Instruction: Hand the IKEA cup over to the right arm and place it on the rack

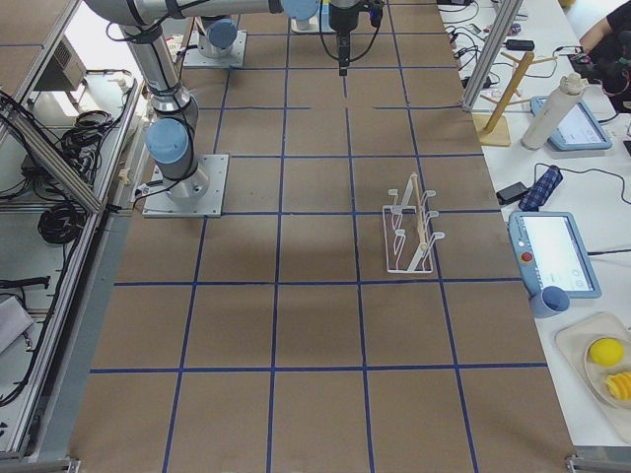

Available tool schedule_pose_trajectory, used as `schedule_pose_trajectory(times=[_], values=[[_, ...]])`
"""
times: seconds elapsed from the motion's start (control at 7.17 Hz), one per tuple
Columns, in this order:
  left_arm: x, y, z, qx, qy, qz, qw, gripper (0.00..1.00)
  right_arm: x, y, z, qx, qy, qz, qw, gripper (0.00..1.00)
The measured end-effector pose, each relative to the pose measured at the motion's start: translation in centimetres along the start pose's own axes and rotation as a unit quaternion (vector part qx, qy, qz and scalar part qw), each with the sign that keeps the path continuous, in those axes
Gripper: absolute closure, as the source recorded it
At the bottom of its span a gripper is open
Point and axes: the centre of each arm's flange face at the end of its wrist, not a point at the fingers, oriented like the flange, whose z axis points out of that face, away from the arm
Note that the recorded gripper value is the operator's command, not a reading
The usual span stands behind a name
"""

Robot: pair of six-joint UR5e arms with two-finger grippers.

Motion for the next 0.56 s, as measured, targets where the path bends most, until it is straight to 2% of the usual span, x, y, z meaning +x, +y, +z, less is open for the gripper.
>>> schedule_pose_trajectory(times=[0.28, 0.42, 0.56], values=[[-3.7, 1.4, 4.8, 0.022, -0.031, 0.063, 0.9973, 0.00, 0.0, 0.0, 0.0, 0.000, 0.000, 0.000, 1.0000, 0.00], [-4.7, 1.8, 6.5, 0.024, -0.036, 0.078, 0.9961, 0.00, 0.0, 0.0, 0.0, 0.000, 0.000, 0.000, 1.0000, 0.00], [-5.4, 1.7, 7.8, 0.021, -0.032, 0.084, 0.9957, 0.13, 0.0, 0.0, 0.0, 0.000, 0.000, 0.000, 1.0000, 0.00]])
